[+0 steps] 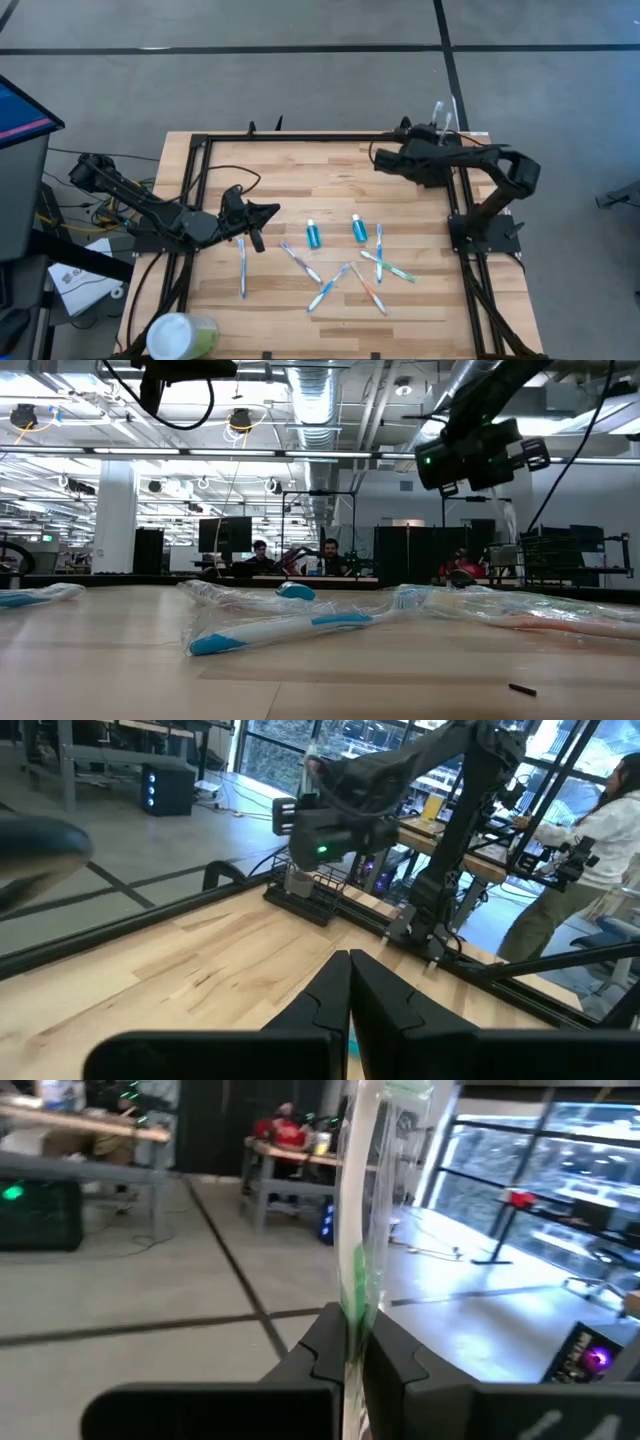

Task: Pick & Place toothbrushing station
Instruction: Put the top green toothbrush into the left section of wire organizer

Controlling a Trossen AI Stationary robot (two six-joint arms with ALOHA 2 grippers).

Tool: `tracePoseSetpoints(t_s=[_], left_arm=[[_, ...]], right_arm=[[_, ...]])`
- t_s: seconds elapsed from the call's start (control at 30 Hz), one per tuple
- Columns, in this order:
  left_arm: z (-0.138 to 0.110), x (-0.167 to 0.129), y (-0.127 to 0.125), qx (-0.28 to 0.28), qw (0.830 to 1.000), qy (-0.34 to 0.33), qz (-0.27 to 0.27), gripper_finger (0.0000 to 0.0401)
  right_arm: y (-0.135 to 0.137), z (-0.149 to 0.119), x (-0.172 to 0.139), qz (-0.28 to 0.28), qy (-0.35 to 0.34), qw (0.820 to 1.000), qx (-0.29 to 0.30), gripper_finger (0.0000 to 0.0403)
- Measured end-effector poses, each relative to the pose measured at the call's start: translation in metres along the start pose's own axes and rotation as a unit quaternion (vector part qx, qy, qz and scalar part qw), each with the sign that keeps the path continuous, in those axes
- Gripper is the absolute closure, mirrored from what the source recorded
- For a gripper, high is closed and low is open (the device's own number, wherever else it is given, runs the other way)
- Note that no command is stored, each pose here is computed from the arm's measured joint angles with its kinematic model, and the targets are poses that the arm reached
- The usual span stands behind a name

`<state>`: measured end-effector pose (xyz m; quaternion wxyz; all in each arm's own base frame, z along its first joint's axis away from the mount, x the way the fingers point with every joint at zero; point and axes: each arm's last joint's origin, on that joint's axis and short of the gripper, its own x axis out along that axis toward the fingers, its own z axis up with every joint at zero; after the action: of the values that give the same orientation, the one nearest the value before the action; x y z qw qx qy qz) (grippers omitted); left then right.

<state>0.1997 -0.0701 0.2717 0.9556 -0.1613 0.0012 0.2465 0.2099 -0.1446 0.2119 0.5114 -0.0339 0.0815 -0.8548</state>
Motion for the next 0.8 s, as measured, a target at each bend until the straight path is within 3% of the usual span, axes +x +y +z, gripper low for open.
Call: tracePoseSetpoints(t_s=[0.4,0.8], left_arm=[[0.001,0.002,0.001,-0.002,1.0,-0.002,0.005,0.0399],[0.002,0.003,0.002,-0.006,1.0,-0.005,0.008,0.0399]], right_arm=[[-0.004,-0.012,0.008,-0.015,-0.011,0.999,0.037,0.0392],[-0.01,-0.043,0.013,-0.023,-0.015,0.997,0.076,0.0392]])
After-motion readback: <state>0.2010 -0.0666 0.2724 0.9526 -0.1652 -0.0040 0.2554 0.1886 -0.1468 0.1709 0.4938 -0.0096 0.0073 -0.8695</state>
